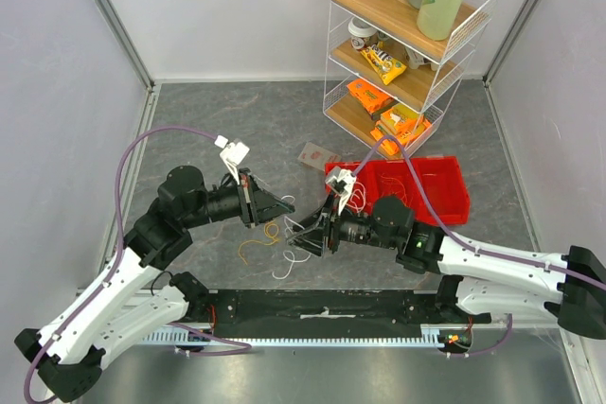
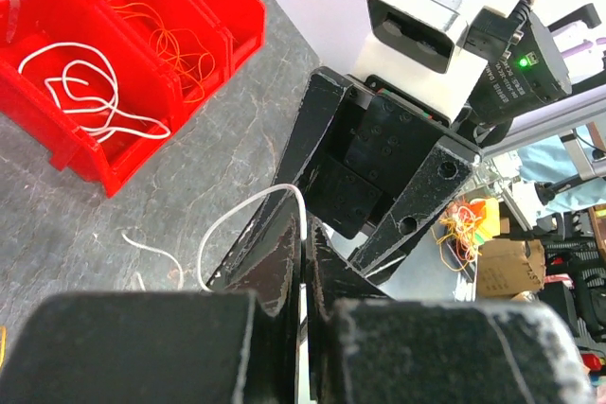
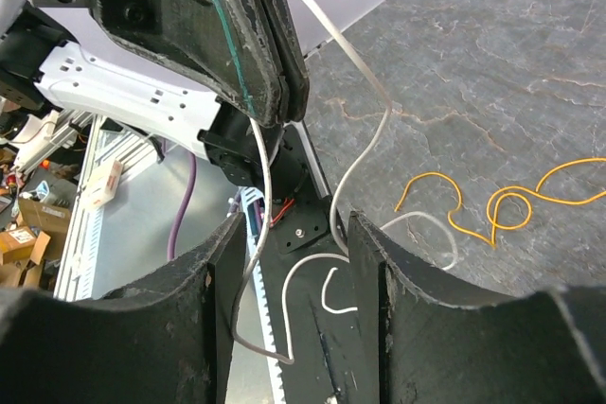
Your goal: Untangle the cables
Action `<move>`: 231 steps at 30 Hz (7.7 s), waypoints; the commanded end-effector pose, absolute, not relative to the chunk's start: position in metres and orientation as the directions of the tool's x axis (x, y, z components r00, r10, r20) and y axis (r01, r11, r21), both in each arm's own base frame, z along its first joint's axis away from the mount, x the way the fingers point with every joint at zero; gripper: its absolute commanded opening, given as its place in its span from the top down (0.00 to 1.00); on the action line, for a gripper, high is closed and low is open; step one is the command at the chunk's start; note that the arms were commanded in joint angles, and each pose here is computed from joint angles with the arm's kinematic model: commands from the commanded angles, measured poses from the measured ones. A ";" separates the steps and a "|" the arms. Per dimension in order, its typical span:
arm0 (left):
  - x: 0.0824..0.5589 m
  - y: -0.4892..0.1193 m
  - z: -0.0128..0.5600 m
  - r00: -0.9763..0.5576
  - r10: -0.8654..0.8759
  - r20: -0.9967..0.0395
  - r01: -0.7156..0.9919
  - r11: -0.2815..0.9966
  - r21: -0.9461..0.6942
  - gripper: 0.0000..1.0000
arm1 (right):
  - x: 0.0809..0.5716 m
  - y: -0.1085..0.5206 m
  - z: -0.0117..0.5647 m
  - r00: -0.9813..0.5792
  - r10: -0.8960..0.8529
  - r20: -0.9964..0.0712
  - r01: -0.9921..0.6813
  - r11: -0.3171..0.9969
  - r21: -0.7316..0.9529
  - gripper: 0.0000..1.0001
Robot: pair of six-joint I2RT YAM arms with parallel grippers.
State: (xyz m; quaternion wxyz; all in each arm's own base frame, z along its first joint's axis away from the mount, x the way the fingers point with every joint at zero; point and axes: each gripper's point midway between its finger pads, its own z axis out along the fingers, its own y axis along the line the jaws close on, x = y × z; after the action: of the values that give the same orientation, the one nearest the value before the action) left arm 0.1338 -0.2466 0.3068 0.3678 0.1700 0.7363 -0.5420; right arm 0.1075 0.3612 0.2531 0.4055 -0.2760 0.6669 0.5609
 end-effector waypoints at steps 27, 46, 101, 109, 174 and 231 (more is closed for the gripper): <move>0.150 -0.217 0.314 -0.572 -0.262 -0.777 0.607 0.503 -0.616 0.15 | 0.198 0.283 0.263 -0.368 0.199 -0.908 -0.590 0.705 0.394 1.00; 0.151 -0.205 0.242 -0.664 -0.235 -0.710 0.475 0.601 -0.643 0.17 | 0.295 0.199 0.245 -0.230 -0.217 -0.949 -0.257 0.954 -0.156 1.00; 0.166 -0.208 0.101 -0.878 -0.140 -0.458 0.174 0.798 -0.578 0.25 | 0.276 0.225 0.104 -0.712 0.021 -0.702 -0.244 0.930 0.275 0.77; 0.172 -0.208 0.086 -0.876 -0.121 -0.466 0.182 0.813 -0.553 0.27 | 0.275 0.217 0.121 -0.700 -0.057 -0.712 -0.286 0.936 0.206 0.44; 0.163 -0.215 0.117 -0.842 -0.109 -0.528 0.287 0.738 -0.610 0.39 | 0.269 0.289 0.111 -0.571 -0.311 -0.760 -0.596 0.793 0.123 0.73; 0.193 -0.205 0.065 -0.872 -0.071 -0.484 0.177 0.877 -0.446 0.29 | 0.234 0.242 0.192 -0.571 -0.117 -0.812 -0.507 0.829 0.237 0.30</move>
State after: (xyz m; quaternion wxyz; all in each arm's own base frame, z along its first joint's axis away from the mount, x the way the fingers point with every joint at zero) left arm 0.1739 -0.2037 0.0511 0.2042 0.0166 0.9454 -0.2534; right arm 0.2499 0.2256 0.1720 0.4346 -0.1715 0.8694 0.1607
